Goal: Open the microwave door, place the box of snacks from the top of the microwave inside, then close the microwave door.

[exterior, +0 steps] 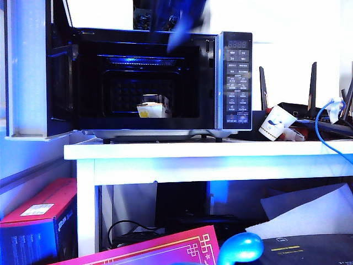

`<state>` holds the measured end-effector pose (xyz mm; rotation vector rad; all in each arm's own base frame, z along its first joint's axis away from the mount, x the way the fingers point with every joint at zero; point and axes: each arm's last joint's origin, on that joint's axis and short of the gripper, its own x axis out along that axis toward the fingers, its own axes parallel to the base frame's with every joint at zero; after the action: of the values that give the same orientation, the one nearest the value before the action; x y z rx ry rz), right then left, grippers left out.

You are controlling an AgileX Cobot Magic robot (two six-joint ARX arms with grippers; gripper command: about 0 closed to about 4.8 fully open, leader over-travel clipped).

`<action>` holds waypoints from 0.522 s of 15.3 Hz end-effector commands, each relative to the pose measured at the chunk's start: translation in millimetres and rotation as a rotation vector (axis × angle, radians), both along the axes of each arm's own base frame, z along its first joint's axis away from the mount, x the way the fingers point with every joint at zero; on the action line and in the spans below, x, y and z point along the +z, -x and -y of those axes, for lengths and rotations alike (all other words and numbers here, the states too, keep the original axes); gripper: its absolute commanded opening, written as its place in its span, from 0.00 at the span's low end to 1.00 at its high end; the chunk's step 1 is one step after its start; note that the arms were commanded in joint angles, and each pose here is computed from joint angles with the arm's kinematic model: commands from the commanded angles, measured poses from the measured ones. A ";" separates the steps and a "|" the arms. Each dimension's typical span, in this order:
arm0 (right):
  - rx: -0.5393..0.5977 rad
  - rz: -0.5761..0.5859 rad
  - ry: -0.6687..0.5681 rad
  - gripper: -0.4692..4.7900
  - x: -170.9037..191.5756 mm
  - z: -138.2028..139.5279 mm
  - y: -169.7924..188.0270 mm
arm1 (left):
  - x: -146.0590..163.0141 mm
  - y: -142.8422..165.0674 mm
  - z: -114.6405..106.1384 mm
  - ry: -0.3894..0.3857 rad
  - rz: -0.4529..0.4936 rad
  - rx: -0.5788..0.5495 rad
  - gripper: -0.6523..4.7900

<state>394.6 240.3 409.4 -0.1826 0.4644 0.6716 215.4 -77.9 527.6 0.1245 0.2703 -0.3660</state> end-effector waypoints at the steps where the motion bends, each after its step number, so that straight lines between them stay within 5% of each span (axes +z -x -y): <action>1: -0.095 0.198 -0.073 0.62 71.2 29.8 43.7 | -15.4 11.3 -11.2 -0.161 -0.153 0.216 0.36; 4: -0.128 0.358 -0.176 0.57 127.0 59.5 91.6 | -26.4 14.8 -13.8 -0.242 -0.259 0.245 0.26; 5: -0.132 0.381 -0.190 0.41 135.6 65.3 101.1 | -30.6 15.4 -13.7 -0.259 -0.303 0.233 0.26; 6: -0.132 0.404 -0.206 0.12 144.2 71.5 111.7 | -35.2 15.8 -12.6 -0.261 -0.350 0.193 0.25; 8: -0.133 0.444 -0.234 0.09 157.8 81.7 128.8 | -43.0 13.6 -10.4 -0.271 -0.426 0.148 0.21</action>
<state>272.6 162.6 560.4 -0.0858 0.0024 0.5332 202.0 -66.9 486.3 0.2921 0.7258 -0.1846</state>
